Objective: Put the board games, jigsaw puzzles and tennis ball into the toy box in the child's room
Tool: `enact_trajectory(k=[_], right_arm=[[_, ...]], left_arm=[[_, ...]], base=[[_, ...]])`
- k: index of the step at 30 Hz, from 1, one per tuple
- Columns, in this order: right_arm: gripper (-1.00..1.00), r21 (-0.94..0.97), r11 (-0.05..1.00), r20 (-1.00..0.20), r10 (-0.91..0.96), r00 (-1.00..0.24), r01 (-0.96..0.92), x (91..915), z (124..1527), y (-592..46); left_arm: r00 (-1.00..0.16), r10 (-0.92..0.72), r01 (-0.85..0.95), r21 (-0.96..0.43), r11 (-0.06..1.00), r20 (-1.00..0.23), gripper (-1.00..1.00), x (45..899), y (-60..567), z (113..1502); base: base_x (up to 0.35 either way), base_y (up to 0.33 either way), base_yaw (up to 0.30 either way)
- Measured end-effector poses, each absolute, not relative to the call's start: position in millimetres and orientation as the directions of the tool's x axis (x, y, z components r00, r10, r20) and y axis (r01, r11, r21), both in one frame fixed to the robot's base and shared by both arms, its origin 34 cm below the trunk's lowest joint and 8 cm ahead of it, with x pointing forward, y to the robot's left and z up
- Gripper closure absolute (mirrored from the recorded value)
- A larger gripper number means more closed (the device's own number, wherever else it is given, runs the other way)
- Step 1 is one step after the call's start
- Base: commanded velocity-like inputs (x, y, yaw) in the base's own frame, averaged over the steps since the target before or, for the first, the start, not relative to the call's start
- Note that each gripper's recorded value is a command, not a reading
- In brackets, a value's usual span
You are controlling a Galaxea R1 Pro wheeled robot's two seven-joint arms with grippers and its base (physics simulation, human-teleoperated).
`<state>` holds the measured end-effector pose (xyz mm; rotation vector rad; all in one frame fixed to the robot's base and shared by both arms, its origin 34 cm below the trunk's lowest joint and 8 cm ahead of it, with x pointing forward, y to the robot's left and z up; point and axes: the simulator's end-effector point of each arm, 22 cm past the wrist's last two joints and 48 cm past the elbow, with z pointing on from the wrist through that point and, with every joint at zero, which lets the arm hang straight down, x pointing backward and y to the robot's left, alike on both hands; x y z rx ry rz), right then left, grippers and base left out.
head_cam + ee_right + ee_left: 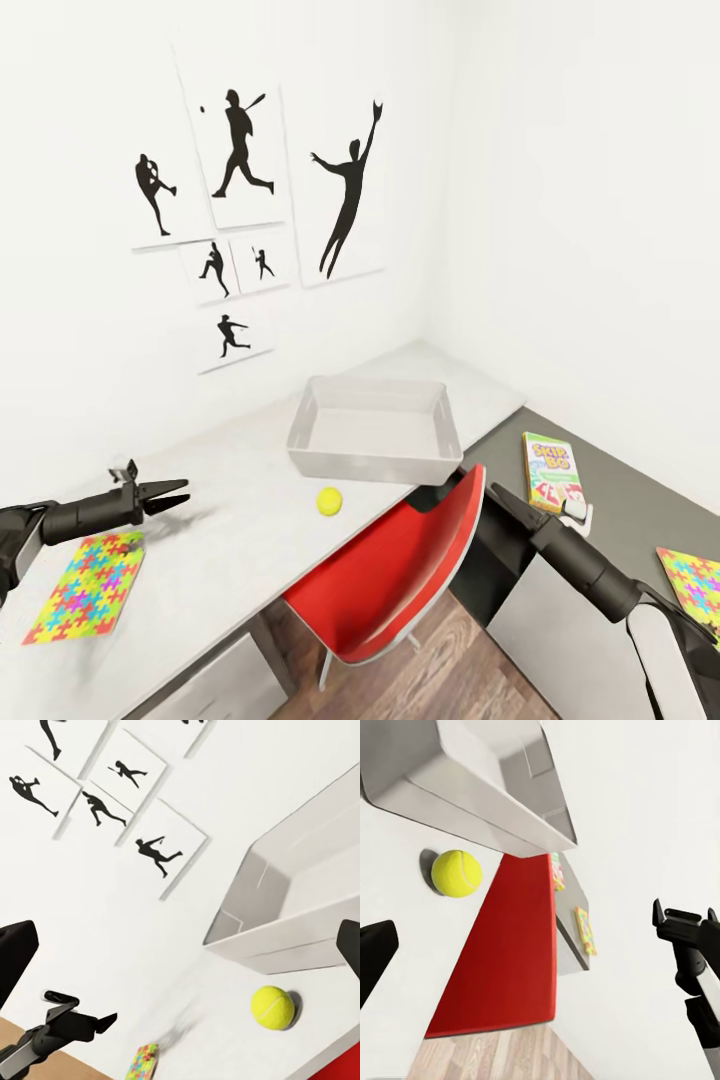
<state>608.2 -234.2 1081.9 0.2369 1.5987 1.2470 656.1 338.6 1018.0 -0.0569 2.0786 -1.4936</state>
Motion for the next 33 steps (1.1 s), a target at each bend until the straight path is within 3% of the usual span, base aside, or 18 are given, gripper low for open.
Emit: enact_trajectory(k=[33], right_arm=[[-1.00, 0.774, 0.440, -0.619, 0.678, -0.397, -0.455, 603, 1109, -235]], left_arm=[[-0.812, -0.353, 0.331, -0.865, 0.378, -0.465, -1.00, 656, 341, 1050]], base=[[-0.001, 0.000, 0.000]])
